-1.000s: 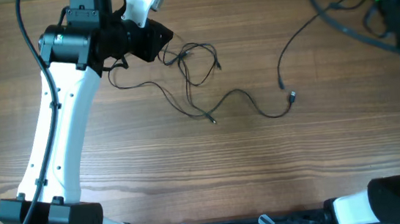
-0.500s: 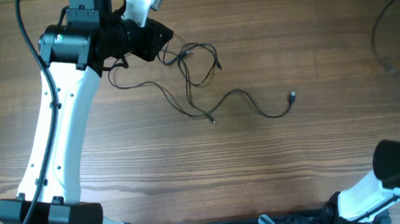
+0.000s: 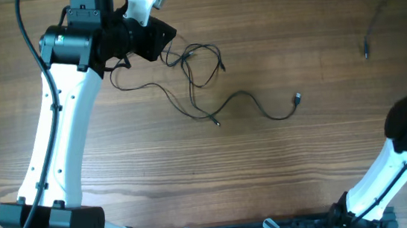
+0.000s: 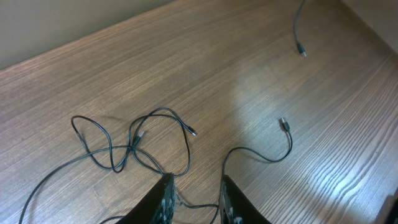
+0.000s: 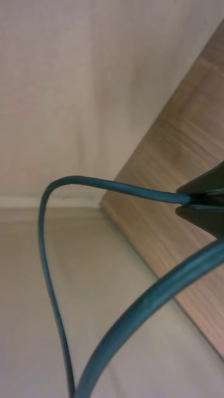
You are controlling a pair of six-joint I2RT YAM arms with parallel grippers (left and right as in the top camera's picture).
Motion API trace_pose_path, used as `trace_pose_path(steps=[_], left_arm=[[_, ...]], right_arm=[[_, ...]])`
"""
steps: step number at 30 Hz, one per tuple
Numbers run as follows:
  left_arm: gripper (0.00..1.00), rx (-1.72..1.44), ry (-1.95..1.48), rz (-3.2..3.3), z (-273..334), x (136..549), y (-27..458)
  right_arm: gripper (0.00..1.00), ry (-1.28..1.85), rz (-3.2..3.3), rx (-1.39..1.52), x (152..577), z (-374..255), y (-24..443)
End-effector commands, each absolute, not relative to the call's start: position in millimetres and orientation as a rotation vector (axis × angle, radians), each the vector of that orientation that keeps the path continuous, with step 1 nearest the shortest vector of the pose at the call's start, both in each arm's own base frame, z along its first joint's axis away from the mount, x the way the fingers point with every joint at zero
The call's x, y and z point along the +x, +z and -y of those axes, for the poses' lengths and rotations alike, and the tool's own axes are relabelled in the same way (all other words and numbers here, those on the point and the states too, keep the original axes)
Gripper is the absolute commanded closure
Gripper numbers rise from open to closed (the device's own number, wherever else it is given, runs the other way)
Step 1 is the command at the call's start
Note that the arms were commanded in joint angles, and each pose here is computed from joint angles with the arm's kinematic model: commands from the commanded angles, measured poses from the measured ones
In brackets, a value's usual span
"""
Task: Untangle cables
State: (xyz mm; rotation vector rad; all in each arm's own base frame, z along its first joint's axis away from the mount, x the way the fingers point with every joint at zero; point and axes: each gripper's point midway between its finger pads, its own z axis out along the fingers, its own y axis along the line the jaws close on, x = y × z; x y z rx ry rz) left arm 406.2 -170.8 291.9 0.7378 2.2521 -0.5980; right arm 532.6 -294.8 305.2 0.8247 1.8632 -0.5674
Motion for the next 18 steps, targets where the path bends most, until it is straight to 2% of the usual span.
trace_pose_path(steps=[1,6,11,18], left_arm=[[0.75,0.766,-0.595,-2.219,177,399,302],[0.75,0.796,-0.610,-2.218,188,393,302],[0.73,0.827,-0.622,-2.210,198,388,302],[0.73,0.832,-0.624,-2.202,201,388,303]], right_arm=[[0.95,-0.673,-1.856,0.848,530,328,286],[0.95,-0.765,-1.860,0.821,528,366,267],[0.95,-0.905,-1.946,0.846,511,403,221],[0.96,-0.876,-2.023,0.851,512,404,184]])
